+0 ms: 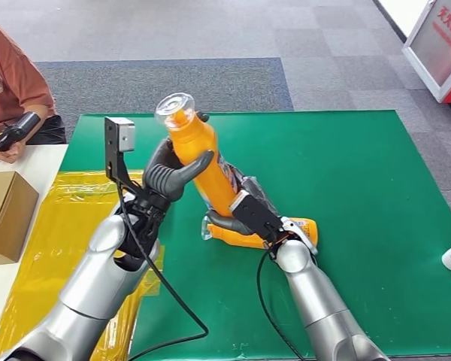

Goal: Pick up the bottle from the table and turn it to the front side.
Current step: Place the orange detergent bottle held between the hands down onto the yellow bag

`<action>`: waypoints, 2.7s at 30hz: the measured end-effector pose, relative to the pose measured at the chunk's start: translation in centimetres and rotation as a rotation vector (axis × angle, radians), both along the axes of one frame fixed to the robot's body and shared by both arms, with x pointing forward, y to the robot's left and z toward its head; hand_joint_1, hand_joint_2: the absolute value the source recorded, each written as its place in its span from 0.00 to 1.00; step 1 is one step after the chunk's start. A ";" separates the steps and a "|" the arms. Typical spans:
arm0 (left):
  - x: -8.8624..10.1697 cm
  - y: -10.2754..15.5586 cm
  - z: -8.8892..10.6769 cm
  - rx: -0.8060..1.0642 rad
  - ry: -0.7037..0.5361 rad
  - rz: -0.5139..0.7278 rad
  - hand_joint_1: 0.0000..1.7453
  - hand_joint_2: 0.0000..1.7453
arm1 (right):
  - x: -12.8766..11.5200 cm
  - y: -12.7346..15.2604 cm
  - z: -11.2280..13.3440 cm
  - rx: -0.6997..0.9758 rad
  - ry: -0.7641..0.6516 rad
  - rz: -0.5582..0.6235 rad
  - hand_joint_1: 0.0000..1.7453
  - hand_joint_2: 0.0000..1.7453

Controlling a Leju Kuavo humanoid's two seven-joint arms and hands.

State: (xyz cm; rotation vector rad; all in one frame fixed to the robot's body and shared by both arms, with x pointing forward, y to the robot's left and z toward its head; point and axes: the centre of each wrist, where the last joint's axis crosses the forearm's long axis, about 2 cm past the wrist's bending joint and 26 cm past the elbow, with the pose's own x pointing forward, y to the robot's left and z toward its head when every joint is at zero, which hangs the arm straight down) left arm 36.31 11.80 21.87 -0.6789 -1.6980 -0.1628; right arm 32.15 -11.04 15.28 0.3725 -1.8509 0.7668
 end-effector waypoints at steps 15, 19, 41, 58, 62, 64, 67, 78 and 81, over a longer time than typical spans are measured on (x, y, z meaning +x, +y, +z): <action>0.2 0.3 0.2 0.011 -0.001 0.014 1.00 1.00 | -0.7 0.2 0.1 0.016 -0.012 0.005 1.00 1.00; 0.3 0.5 0.1 0.012 0.001 0.018 1.00 1.00 | -0.8 0.1 0.2 0.019 -0.014 0.004 0.25 1.00; -0.6 2.8 -0.9 0.116 -0.088 0.154 1.00 1.00 | -0.8 -0.7 0.3 0.014 -0.034 -0.012 0.00 1.00; -1.8 4.7 -1.0 0.502 -0.289 0.378 1.00 1.00 | -0.5 -3.1 -0.6 0.034 0.015 -0.136 0.00 1.00; -3.0 4.8 -0.4 0.726 -0.470 0.535 1.00 1.00 | -0.4 -4.8 -1.3 0.046 0.042 -0.217 0.00 1.00; -3.5 4.8 -0.1 0.743 -0.505 0.564 1.00 1.00 | -0.3 -5.5 -1.5 0.050 0.051 -0.243 0.00 1.00; -4.2 4.9 0.3 0.740 -0.533 0.585 1.00 1.00 | -0.3 -6.2 -1.8 0.053 0.059 -0.272 0.00 1.00; -5.6 5.4 1.1 0.875 -0.658 0.716 1.00 1.00 | -0.5 -7.4 -2.4 0.051 0.073 -0.324 0.00 1.00; -5.9 5.6 1.2 1.044 -0.728 0.813 1.00 1.00 | -0.6 -7.5 -2.4 0.046 0.075 -0.333 0.00 1.00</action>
